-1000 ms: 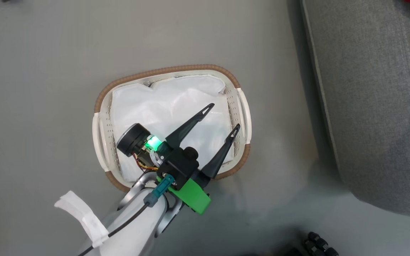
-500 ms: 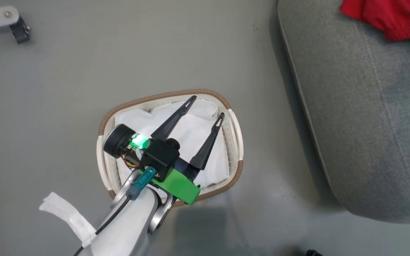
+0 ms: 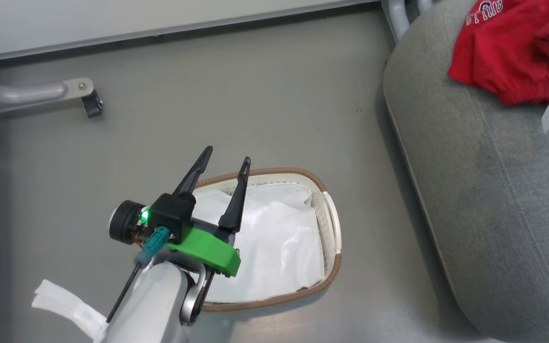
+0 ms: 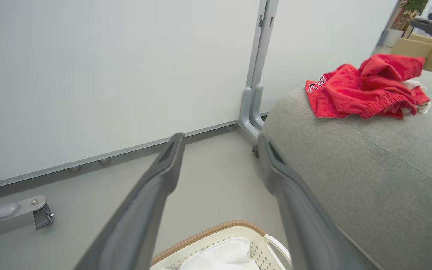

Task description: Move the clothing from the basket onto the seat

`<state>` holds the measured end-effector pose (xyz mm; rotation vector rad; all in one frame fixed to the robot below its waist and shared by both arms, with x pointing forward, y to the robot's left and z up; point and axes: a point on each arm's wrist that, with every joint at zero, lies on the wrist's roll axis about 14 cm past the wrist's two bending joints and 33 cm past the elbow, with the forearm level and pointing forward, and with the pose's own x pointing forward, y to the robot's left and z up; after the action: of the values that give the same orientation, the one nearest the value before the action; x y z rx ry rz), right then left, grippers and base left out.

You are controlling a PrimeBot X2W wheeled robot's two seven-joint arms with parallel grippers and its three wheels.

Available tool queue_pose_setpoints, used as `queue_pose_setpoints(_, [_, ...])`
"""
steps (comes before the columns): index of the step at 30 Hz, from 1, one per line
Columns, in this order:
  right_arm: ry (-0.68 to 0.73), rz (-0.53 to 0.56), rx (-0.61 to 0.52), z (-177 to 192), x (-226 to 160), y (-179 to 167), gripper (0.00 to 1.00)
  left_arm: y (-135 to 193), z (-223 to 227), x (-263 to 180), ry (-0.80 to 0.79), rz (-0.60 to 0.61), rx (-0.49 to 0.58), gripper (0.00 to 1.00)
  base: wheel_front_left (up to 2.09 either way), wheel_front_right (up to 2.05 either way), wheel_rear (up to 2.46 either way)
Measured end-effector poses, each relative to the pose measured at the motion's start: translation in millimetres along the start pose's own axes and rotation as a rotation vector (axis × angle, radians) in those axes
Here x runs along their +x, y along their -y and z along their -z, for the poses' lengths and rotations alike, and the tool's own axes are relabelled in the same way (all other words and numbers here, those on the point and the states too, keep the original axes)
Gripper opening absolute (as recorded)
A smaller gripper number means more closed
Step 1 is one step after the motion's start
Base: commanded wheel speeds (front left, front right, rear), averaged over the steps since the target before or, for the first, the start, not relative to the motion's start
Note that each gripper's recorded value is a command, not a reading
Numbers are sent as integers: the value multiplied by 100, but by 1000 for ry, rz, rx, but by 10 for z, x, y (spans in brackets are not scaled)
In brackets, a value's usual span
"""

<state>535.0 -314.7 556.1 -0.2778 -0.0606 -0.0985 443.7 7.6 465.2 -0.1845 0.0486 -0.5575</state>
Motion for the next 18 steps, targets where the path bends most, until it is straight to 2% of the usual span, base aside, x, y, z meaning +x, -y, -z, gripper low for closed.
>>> queue_pose_setpoints(5, [49, -60, 72, -160, -87, -352, 100, -289, -109, -278, 13, -133, 21, 100, 0, 0, 0])
queue_pose_setpoints(13, [44, -173, 219, -90, -467, -1116, 100, -749, -213, -844, 37, -367, 20, 100, 0, 0, 0])
queue_pose_setpoints(18, [29, -217, 305, -59, -759, -1487, 100, -903, -236, -1163, 53, -472, 4, 100, 0, 0, 0])
